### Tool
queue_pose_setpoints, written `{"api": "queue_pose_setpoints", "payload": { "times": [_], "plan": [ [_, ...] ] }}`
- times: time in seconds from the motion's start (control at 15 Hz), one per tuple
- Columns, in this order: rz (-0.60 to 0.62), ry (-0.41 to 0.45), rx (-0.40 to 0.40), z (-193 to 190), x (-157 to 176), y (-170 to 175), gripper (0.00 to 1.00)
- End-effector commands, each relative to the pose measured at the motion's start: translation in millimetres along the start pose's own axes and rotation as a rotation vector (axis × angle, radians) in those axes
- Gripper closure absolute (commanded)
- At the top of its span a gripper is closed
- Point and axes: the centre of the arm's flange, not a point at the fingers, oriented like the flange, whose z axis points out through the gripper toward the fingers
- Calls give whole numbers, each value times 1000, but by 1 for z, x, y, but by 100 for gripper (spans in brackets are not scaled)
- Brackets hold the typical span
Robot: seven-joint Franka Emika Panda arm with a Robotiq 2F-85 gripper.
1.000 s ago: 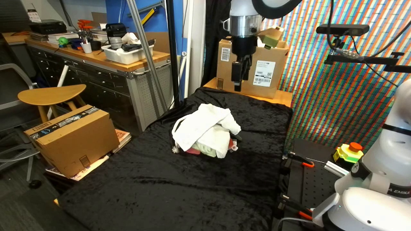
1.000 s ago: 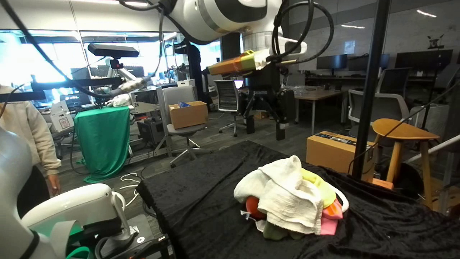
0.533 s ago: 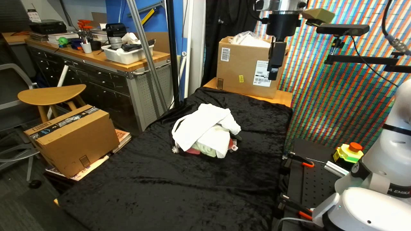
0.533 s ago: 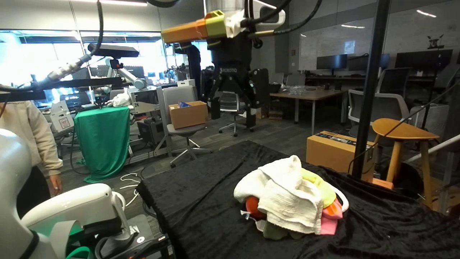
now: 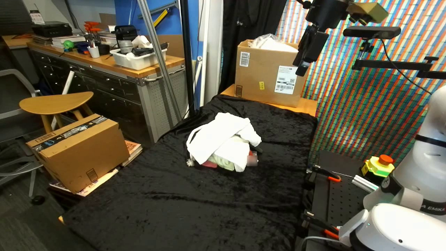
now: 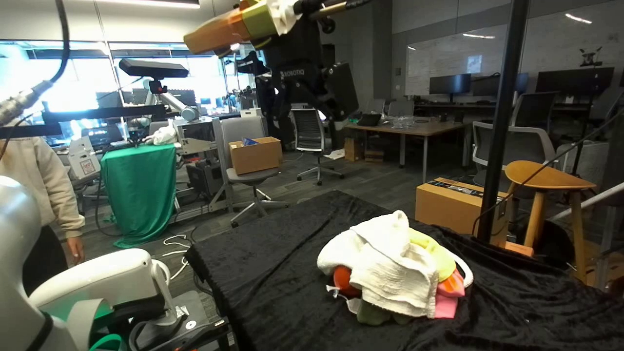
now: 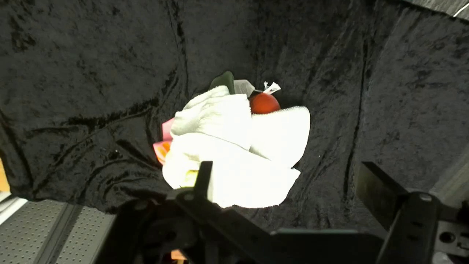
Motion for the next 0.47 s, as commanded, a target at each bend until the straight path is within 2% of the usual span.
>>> {"api": "queue_pose_setpoints", "payload": {
  "times": [0.0, 0.13, 0.2, 0.4],
  "plan": [
    [-58, 79, 9, 1, -8, -9, 0],
    [-42, 59, 41, 4, -9, -10, 0],
    [-38, 27, 5, 4, -3, -9, 0],
    [-38, 19, 9, 7, -4, -9, 0]
  ]
}}
